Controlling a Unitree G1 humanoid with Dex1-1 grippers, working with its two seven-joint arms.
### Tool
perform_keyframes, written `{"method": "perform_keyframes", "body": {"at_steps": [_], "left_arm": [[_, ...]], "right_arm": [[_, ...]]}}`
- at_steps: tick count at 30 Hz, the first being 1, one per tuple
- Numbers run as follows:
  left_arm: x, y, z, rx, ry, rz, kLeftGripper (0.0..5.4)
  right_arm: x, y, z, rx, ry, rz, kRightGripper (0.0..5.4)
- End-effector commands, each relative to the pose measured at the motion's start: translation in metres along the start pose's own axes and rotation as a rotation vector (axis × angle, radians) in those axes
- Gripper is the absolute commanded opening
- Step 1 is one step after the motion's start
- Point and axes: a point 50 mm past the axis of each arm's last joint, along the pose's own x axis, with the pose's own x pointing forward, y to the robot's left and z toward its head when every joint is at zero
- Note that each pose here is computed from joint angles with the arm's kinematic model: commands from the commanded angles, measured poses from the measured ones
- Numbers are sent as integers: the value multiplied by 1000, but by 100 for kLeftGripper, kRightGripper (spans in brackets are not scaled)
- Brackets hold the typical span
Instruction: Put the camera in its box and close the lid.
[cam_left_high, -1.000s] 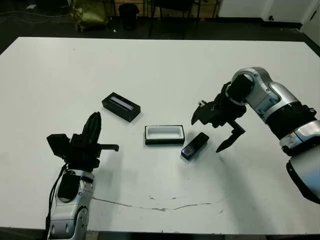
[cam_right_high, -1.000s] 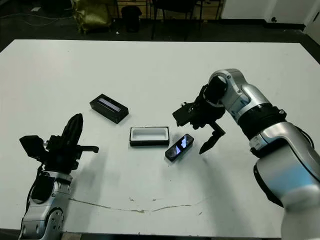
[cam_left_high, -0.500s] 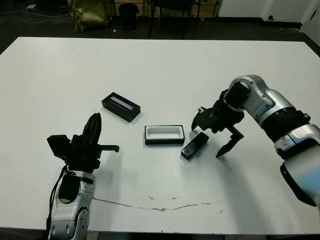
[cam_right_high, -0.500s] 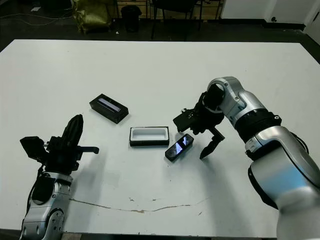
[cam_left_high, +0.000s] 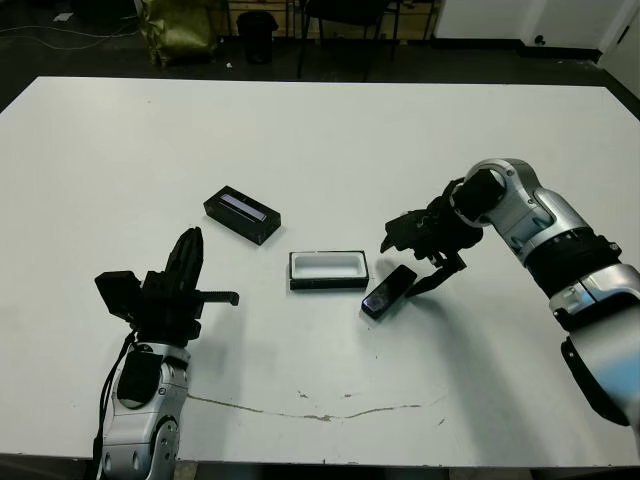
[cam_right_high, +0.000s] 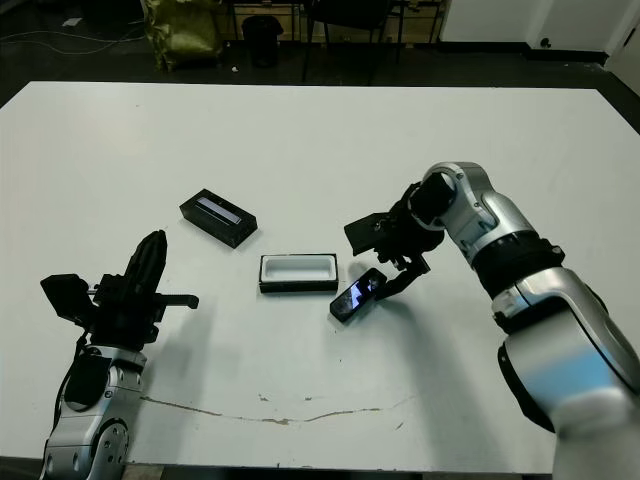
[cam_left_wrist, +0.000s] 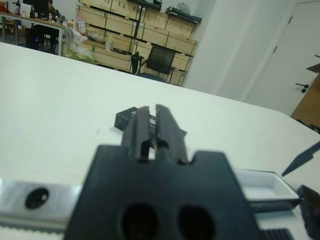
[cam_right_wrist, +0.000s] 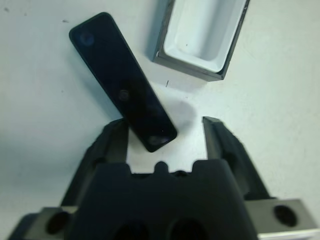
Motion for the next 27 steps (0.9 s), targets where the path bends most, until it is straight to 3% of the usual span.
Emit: {"method": "perform_keyframes", "body": {"at_steps": [1, 5, 12, 22, 27], "left_arm": [[-3, 4, -4, 20, 26, 14, 0], [-2, 4, -4, 5, 24, 12, 0], [-2, 4, -4, -11, 32, 16, 0], [-2, 6, -4, -13, 37, 17, 0], [-2, 6, -4, -23, 38, 13, 0]], "right_arm": [[19, 13, -9, 100, -12, 45, 236], [19, 14, -11, 119, -33, 64, 145], [13, 12, -11, 95, 57, 116, 2], [3, 13, -11, 42, 127, 148, 2], [-2, 12, -12, 48, 110, 150, 2]]}}
